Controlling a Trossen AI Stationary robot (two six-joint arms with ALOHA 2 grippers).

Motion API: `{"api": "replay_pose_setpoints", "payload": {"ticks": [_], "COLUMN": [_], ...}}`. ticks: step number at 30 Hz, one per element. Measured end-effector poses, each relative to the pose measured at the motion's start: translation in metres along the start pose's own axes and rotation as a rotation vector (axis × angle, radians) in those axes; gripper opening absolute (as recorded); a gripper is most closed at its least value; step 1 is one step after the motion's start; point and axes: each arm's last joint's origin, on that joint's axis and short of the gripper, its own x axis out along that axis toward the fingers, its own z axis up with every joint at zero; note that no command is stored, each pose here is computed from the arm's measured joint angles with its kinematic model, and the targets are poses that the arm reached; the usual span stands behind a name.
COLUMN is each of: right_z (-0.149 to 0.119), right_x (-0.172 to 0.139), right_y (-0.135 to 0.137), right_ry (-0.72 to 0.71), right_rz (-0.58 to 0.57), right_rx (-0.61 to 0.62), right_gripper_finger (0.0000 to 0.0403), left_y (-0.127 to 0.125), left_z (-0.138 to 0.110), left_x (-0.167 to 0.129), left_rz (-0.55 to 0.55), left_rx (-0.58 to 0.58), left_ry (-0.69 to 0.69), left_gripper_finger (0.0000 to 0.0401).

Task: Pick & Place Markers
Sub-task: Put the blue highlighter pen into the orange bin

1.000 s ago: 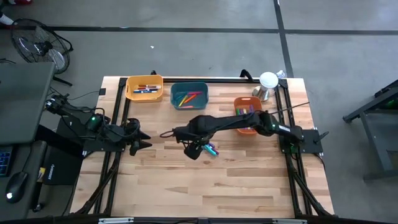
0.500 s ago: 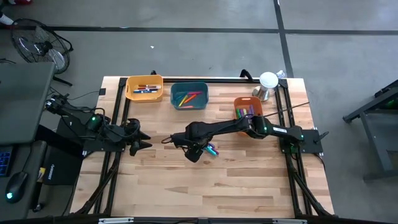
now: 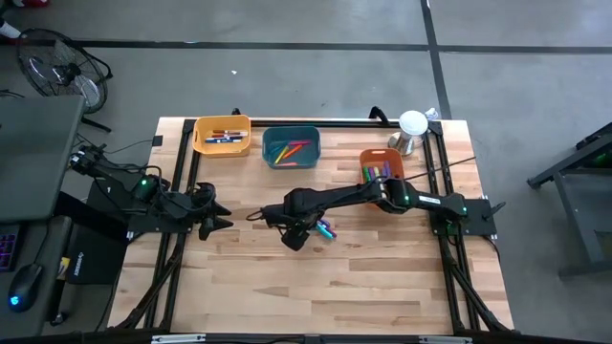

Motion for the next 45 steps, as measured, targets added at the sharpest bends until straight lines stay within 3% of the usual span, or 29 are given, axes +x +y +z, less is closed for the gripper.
{"api": "replay_pose_setpoints", "payload": {"ticks": [32, 42, 45], "right_z": [0.006, 0.003, 0.002], "right_x": [0.008, 0.001, 0.001], "right_y": [0.010, 0.005, 0.002], "right_ry": [-0.002, -0.003, -0.011], "right_rz": [0.125, 0.083, 0.025], "right_rx": [-0.072, -0.070, -0.069], "right_gripper_finger": [0.0200, 0.0200, 0.0201], "left_y": [0.001, 0.002, 0.002], "left_z": [-0.001, -0.001, -0.001], "left_x": [0.000, 0.000, 0.000], "left_rz": [0.013, 0.018, 0.018], "left_rx": [0.005, 0.007, 0.007], "left_ry": [0.009, 0.011, 0.011], "left_gripper_finger": [0.0232, 0.0232, 0.0232]}}
